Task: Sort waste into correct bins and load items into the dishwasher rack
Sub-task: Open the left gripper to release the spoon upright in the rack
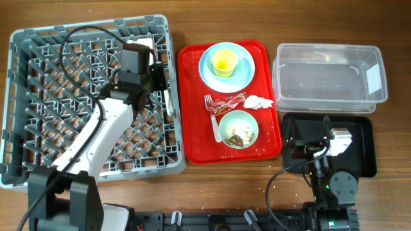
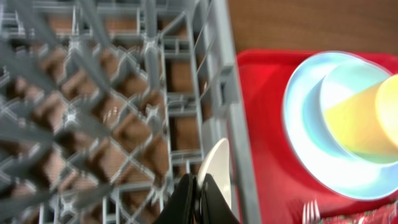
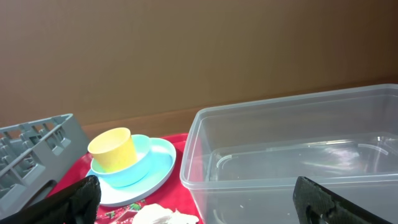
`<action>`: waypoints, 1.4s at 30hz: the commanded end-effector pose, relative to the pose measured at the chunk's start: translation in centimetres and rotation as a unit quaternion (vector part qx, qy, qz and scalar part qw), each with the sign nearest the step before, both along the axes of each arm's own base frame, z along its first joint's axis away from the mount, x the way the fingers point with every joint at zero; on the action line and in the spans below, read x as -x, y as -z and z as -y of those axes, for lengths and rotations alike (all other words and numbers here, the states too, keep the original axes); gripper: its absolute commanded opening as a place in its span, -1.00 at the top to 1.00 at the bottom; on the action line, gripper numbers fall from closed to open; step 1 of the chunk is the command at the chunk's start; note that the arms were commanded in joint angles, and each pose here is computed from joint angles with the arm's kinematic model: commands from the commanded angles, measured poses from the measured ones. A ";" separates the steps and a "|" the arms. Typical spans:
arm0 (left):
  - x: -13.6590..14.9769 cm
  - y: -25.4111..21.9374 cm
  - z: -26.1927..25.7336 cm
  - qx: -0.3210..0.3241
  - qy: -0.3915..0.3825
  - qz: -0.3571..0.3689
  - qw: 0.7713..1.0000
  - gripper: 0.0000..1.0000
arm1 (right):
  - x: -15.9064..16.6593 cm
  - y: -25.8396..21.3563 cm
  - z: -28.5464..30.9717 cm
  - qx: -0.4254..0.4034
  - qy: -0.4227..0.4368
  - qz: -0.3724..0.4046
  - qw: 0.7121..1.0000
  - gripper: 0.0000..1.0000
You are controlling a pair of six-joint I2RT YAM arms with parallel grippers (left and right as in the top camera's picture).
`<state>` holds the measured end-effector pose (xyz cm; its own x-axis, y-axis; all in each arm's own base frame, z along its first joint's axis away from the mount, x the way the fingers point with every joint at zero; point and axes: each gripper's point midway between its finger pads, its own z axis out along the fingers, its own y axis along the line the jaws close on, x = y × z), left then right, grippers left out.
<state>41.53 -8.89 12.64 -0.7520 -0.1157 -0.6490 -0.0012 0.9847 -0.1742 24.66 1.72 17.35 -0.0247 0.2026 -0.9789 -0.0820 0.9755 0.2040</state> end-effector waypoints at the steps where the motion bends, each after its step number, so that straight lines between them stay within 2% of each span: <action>1: 0.6 0.2 -0.2 0.008 -0.019 -0.016 1.000 0.92 | 0.0 -0.1 0.1 -0.003 0.001 0.003 1.000 -1.00; 8: 1.5 0.9 0.1 -0.011 0.005 -0.035 0.999 0.92 | 0.0 -0.1 0.1 -0.004 0.001 0.003 1.000 -1.00; 9: 1.5 0.9 0.1 -0.011 0.005 -0.035 0.999 0.83 | 0.0 -0.1 0.1 -0.004 0.001 0.003 1.000 -1.00; 12: 1.4 0.8 0.1 -0.010 0.005 -0.032 0.999 0.19 | 0.0 -0.1 0.1 -0.003 0.001 0.003 1.000 -1.00; 13: 1.2 0.7 0.1 -0.009 0.005 -0.028 1.000 -0.11 | 0.0 -0.1 0.1 -0.004 0.001 0.003 1.000 -1.00; 14: 1.1 0.6 0.2 -0.008 0.005 -0.025 1.000 -0.27 | 0.0 -0.1 0.1 -0.003 0.001 0.003 1.000 -1.00; 20: 2.8 0.0 4.0 0.018 0.046 -0.033 0.998 -0.15 | 0.0 -0.1 0.1 -0.003 0.001 0.003 1.000 -1.00; 22: 3.7 0.7 5.2 0.006 0.059 -0.047 0.997 -0.08 | 0.0 -0.1 0.1 -0.003 0.001 0.003 1.000 -1.00; 24: 3.9 2.0 4.9 -0.016 0.028 -0.061 0.998 -0.15 | 0.0 -0.1 0.1 -0.003 0.001 0.003 1.000 -1.00; 26: 4.2 3.3 4.9 -0.023 0.028 -0.081 0.996 -0.13 | 0.0 -0.1 0.1 -0.003 0.001 0.003 1.000 -1.00; 27: 4.4 4.1 4.8 -0.028 0.029 -0.094 0.995 -0.01 | 0.0 -0.1 0.1 -0.004 0.001 0.003 1.000 -1.00; 29: 5.1 5.0 4.5 -0.036 0.028 -0.116 0.992 0.38 | 0.0 -0.1 0.1 -0.003 0.001 0.003 1.000 -1.00; 30: 5.5 5.0 4.4 -0.038 0.028 -0.122 0.991 0.45 | 0.0 -0.1 0.1 -0.003 0.001 0.003 1.000 -1.00; 32: 5.8 4.9 4.3 -0.041 0.029 -0.126 0.991 0.48 | 0.0 -0.1 0.1 -0.003 0.001 0.003 1.000 -1.00; 34: 6.2 4.7 4.2 -0.055 0.050 -0.126 0.989 0.37 | 0.0 -0.1 0.1 -0.004 0.001 0.003 1.000 -1.00; 39: 8.1 5.1 4.7 -0.088 0.098 -0.151 0.980 0.37 | 0.0 -0.1 0.1 -0.003 0.001 0.003 1.000 -1.00; 42: 9.0 5.3 5.4 -0.108 0.129 -0.156 0.973 0.53 | 0.0 -0.1 0.1 -0.004 0.001 0.003 1.000 -1.00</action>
<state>32.79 -13.91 6.54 -0.9246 0.1369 -0.3554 0.1595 0.9866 -0.0351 24.66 1.72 17.35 -0.0247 0.2026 -0.9789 -0.0820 0.9755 0.2040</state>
